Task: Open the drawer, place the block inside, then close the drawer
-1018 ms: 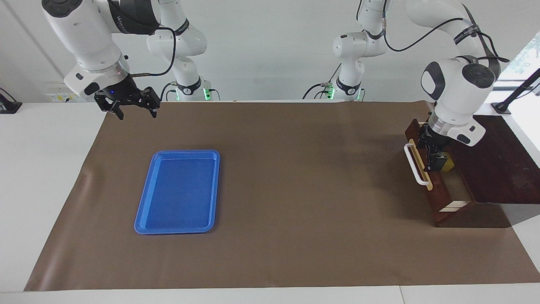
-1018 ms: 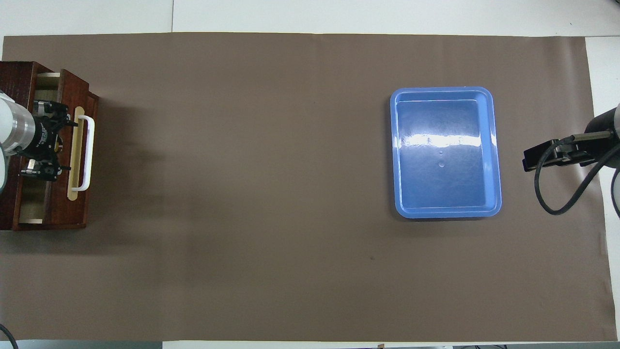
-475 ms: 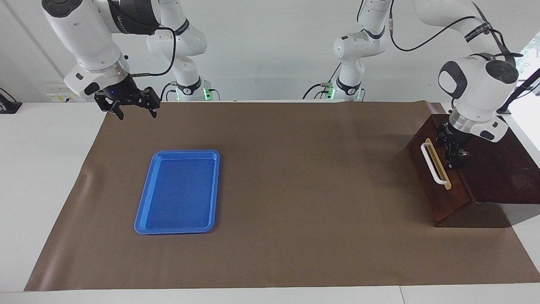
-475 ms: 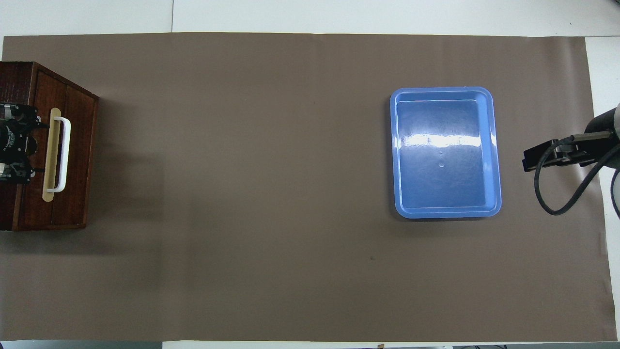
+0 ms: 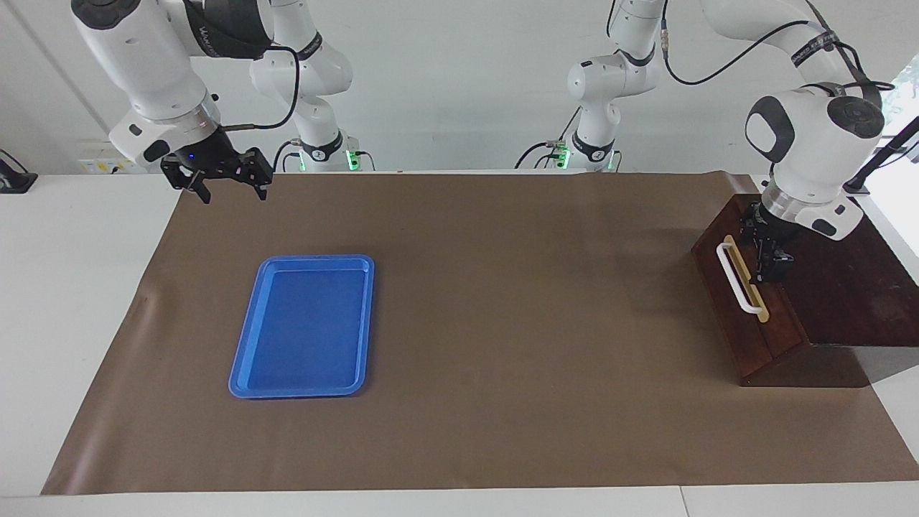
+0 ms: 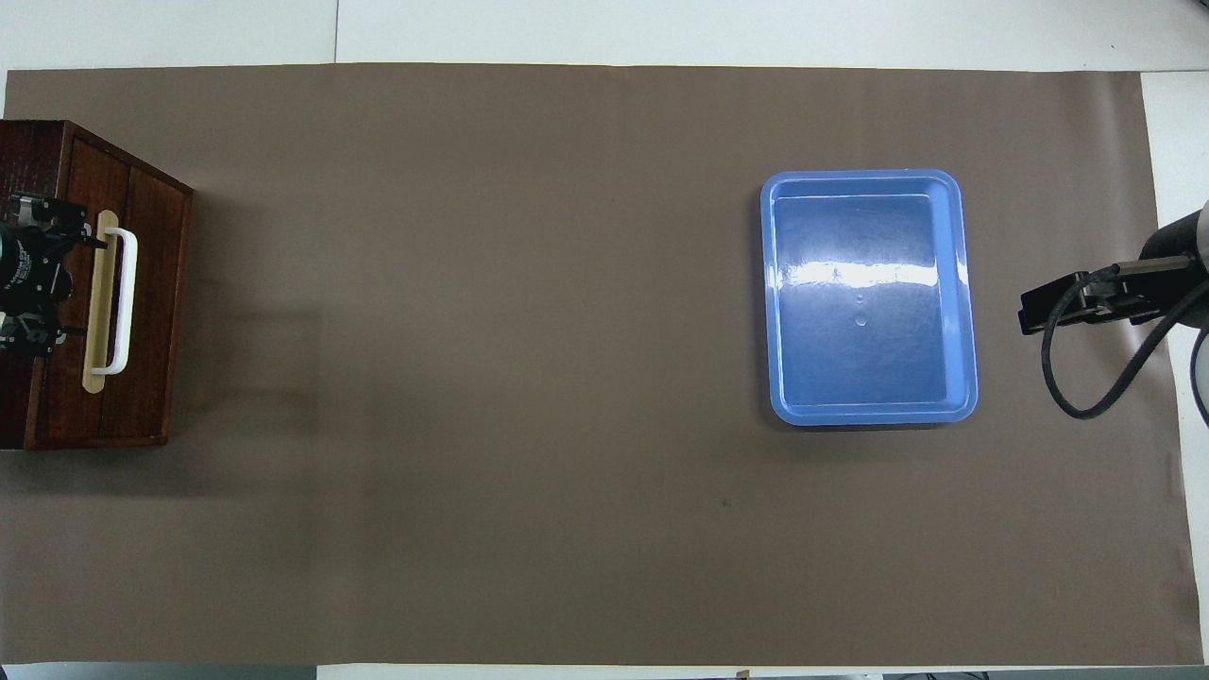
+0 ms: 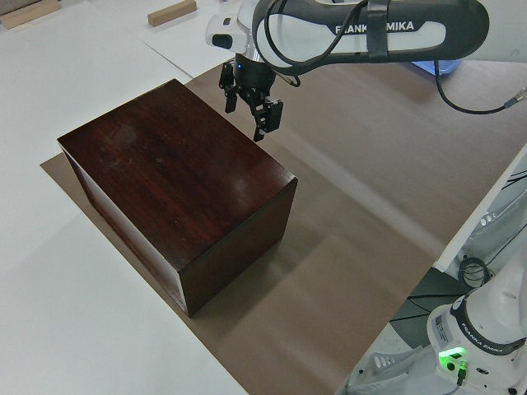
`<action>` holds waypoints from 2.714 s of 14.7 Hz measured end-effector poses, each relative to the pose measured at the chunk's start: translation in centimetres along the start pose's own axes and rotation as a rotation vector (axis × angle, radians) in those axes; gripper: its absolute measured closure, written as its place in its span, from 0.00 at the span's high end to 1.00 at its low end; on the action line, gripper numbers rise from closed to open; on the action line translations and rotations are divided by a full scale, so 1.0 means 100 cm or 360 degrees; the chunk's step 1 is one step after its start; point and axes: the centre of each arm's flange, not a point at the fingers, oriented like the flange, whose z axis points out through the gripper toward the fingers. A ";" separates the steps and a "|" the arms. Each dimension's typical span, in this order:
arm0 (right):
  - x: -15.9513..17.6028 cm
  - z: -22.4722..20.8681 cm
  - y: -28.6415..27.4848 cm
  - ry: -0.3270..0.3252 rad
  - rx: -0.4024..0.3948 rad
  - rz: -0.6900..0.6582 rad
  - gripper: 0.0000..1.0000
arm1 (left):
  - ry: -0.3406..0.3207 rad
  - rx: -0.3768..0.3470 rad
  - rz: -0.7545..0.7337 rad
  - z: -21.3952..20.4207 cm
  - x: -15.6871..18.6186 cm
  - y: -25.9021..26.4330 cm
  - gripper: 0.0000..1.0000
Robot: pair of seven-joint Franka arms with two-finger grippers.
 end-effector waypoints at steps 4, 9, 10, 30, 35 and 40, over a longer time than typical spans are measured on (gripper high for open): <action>0.000 0.000 0.000 0.0000 0.0000 0.0000 1.00 | -0.0024 0.0064 0.0622 -0.050 -0.041 -0.008 1.00; 0.000 0.000 0.000 0.0000 0.0000 0.0000 1.00 | -0.0163 0.0131 0.1406 -0.087 -0.055 -0.022 1.00; 0.000 0.000 0.000 0.0000 0.0000 0.0000 1.00 | -0.0203 0.0119 0.1464 -0.086 -0.059 -0.022 1.00; 0.000 0.000 0.000 0.0000 0.0000 0.0000 1.00 | -0.0317 0.0020 0.1932 -0.112 -0.085 -0.008 1.00; 0.000 0.000 0.000 0.0000 0.0000 0.0000 1.00 | -0.0321 0.0017 0.1977 -0.111 -0.085 -0.007 1.00; 0.000 0.000 0.000 0.0000 0.0000 0.0000 1.00 | -0.0321 0.0016 0.1992 -0.111 -0.085 -0.007 1.00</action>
